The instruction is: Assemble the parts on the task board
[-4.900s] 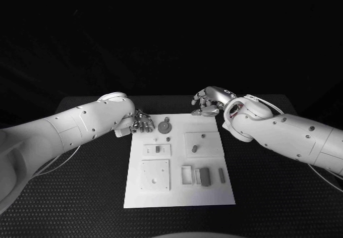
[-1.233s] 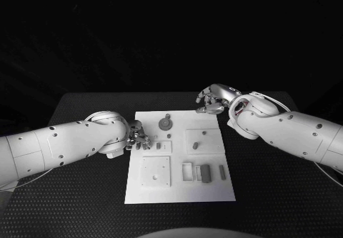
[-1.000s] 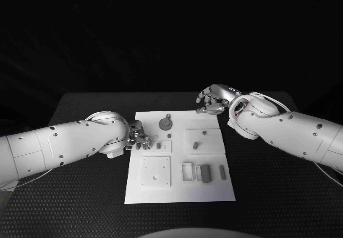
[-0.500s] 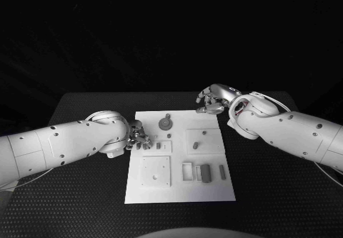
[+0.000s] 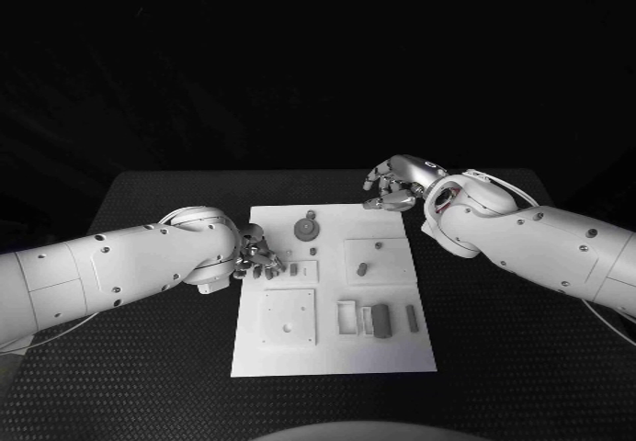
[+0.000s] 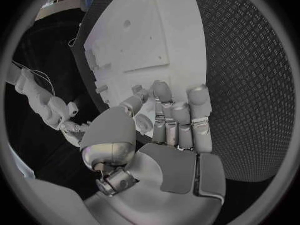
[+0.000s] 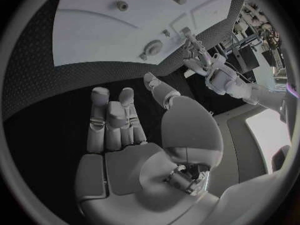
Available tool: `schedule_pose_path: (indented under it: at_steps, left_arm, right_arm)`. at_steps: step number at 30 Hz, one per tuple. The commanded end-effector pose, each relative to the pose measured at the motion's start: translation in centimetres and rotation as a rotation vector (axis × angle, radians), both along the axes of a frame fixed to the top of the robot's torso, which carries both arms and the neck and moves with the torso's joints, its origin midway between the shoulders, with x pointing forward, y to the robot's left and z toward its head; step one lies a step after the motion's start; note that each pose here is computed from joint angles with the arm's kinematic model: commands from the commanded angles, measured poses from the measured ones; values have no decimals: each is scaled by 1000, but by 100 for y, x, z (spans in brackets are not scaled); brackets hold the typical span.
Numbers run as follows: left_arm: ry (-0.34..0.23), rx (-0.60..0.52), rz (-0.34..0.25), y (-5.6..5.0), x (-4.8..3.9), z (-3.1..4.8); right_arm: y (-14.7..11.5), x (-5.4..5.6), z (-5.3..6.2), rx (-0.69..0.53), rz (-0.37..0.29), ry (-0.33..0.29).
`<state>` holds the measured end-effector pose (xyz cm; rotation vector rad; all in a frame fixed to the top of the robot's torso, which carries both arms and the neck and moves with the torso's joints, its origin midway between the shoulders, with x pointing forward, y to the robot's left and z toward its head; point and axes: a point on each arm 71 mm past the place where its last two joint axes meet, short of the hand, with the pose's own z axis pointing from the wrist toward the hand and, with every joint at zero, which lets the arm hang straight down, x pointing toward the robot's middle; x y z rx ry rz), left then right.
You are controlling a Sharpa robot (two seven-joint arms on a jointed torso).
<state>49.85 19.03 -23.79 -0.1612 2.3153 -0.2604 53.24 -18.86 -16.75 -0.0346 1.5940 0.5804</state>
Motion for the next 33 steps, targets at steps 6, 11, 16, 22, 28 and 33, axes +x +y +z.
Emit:
schedule_pose_path:
  at_steps: [6, 11, 16, 22, 28, 33]
  left_arm:
    - [12, -4, -5, -9, -6, -6]
    - [-7, -21, 14, 21, 10, 6]
    - [-21, -56, 43, 65, 29, 29]
    - [-17, -140, 111, 131, 53, 94]
    - [25, -346, 254, 291, 143, 205]
    - [-11, -560, 307, 374, 194, 310]
  right_arm:
    - [4, -4, -5, -5, 6, 6]
    - [2, -4, -5, -5, 6, 5]
    - [-1, -1, -6, -5, 6, 4]
    - [0, -1, -11, -3, 9, 4]
    - [27, 3, -28, 2, 21, 7]
    - [59, -12, -81, 11, 34, 19]
